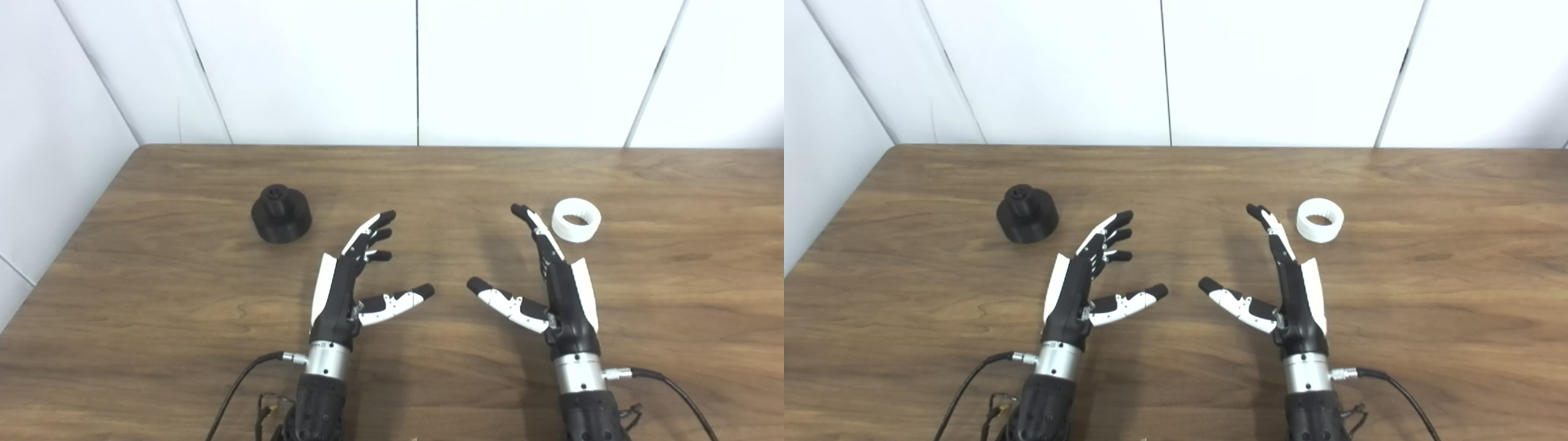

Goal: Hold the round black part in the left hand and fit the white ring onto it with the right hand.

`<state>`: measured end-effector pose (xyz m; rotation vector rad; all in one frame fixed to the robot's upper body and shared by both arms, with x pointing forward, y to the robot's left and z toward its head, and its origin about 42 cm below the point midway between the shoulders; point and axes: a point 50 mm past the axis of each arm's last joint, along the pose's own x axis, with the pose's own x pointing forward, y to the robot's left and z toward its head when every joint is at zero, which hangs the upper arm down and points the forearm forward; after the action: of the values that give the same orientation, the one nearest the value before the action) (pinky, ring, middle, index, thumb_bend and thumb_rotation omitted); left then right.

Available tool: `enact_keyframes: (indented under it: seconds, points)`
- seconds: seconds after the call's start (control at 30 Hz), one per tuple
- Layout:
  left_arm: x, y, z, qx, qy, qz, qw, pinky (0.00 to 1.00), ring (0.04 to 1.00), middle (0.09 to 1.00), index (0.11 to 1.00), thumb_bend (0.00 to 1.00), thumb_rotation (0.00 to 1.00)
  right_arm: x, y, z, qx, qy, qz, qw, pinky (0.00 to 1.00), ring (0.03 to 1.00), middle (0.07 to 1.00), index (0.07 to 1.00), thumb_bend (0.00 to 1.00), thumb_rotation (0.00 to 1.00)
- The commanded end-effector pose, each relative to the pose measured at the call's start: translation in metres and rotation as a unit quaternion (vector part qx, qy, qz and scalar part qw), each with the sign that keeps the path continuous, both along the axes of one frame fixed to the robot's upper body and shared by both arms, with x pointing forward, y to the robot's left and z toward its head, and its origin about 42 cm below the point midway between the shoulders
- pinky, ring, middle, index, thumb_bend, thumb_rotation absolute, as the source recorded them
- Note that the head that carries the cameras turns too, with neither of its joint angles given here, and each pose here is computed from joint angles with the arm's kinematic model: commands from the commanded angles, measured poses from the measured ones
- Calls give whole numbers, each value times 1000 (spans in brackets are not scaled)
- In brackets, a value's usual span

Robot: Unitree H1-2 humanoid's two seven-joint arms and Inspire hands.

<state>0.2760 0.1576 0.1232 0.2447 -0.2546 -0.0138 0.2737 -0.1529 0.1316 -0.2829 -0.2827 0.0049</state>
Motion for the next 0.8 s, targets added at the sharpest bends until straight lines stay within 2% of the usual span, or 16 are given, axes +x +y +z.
enact_keyframes:
  seconds: [0.0, 0.17, 0.37, 0.6, 0.77]
  points:
    - [0, 3, 7, 6, -20, 2, 1000, 717, 846, 890, 851, 789, 111, -15, -14, -25, -22, 44, -10, 999, 970, 972, 945, 893, 738, 251]
    - [-1, 1, 7, 0, -20, 1, 1000, 703, 844, 887, 842, 786, 109, -16, -16, -26, -20, 46, -9, 999, 961, 970, 946, 894, 735, 245]
    - [-1, -13, 2, -16, -19, 2, 1000, 680, 829, 874, 820, 791, 75, -17, -29, -30, -24, 41, -7, 999, 945, 954, 933, 888, 733, 265]
    - [-1, -27, -6, -1, -11, 6, 1000, 711, 827, 871, 823, 772, 95, -15, -46, -37, -13, 37, -8, 999, 766, 870, 911, 864, 739, 226]
    - [0, -30, -7, 0, -11, 8, 1000, 718, 823, 872, 828, 770, 79, -15, -51, -39, -3, 34, -4, 999, 766, 878, 905, 856, 742, 205]
